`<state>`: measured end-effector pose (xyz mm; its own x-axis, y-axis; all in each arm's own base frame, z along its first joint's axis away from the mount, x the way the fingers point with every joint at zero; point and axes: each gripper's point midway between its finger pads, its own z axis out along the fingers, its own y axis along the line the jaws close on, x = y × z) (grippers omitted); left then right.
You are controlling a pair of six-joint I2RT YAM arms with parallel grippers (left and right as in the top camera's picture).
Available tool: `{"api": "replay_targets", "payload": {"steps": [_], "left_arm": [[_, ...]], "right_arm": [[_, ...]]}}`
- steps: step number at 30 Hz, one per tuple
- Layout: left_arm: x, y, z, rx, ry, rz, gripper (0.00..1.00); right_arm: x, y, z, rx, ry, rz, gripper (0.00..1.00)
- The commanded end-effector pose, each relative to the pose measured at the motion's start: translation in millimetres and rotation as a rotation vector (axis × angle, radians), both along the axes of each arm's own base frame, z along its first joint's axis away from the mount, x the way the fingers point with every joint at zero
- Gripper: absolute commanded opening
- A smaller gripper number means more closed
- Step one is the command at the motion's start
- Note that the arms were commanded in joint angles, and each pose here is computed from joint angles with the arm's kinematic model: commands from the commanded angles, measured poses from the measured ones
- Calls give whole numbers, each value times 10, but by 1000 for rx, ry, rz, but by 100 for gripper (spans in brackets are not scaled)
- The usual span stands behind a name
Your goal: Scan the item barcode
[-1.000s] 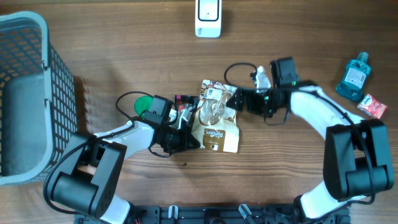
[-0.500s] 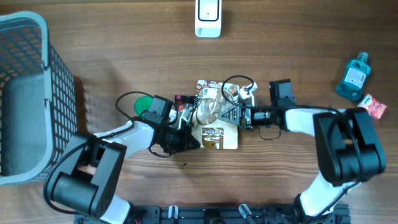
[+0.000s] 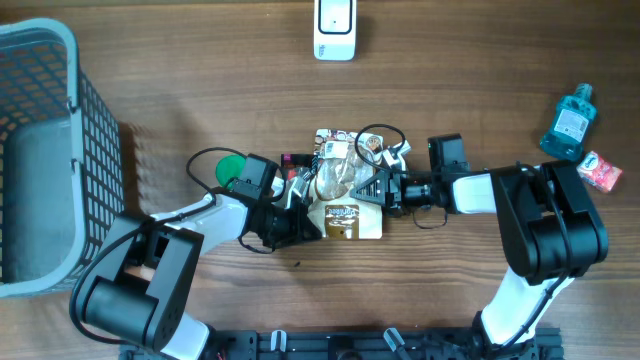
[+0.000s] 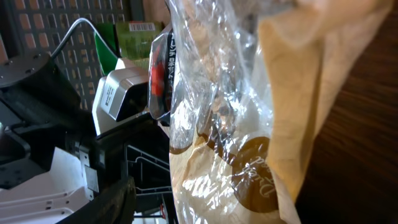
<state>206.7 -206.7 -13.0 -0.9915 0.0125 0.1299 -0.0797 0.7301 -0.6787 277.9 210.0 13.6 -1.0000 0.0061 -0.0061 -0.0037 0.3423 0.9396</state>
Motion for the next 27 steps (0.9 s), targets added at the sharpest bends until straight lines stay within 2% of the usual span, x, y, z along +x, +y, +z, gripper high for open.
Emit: {"api": "replay_targets", "payload": {"steps": [1, 6, 8, 14, 17, 21, 22, 24, 26, 27], "left_arm": [[-345, 525, -575, 322, 104, 45, 4], [-360, 531, -575, 325, 111, 44, 4], [-376, 537, -575, 328, 117, 43, 4], [-392, 544, -575, 331, 124, 42, 4], [-391, 544, -575, 331, 124, 42, 4], [-390, 545, -575, 331, 124, 42, 24], [-390, 545, -575, 331, 124, 42, 25], [-391, 545, -575, 331, 124, 42, 44], [-391, 544, -575, 331, 124, 42, 58], [-390, 545, -575, 331, 124, 42, 70]], "right_arm": [[-78, -30, -544, -227, 95, -82, 62], [-83, 7, -559, -241, 104, -85, 38], [-82, 7, -559, -241, 103, -85, 33], [-70, 13, -493, -201, 65, -61, 20], [-10, -46, -380, -154, 20, -56, 17], [94, -127, -173, -109, -80, -53, 15], [116, -144, -129, -106, -100, -56, 14], [148, -173, -30, -104, -130, -61, 13], [155, -186, 66, -105, -168, -54, 12], [157, -190, 129, -104, -191, -50, 11]]}}
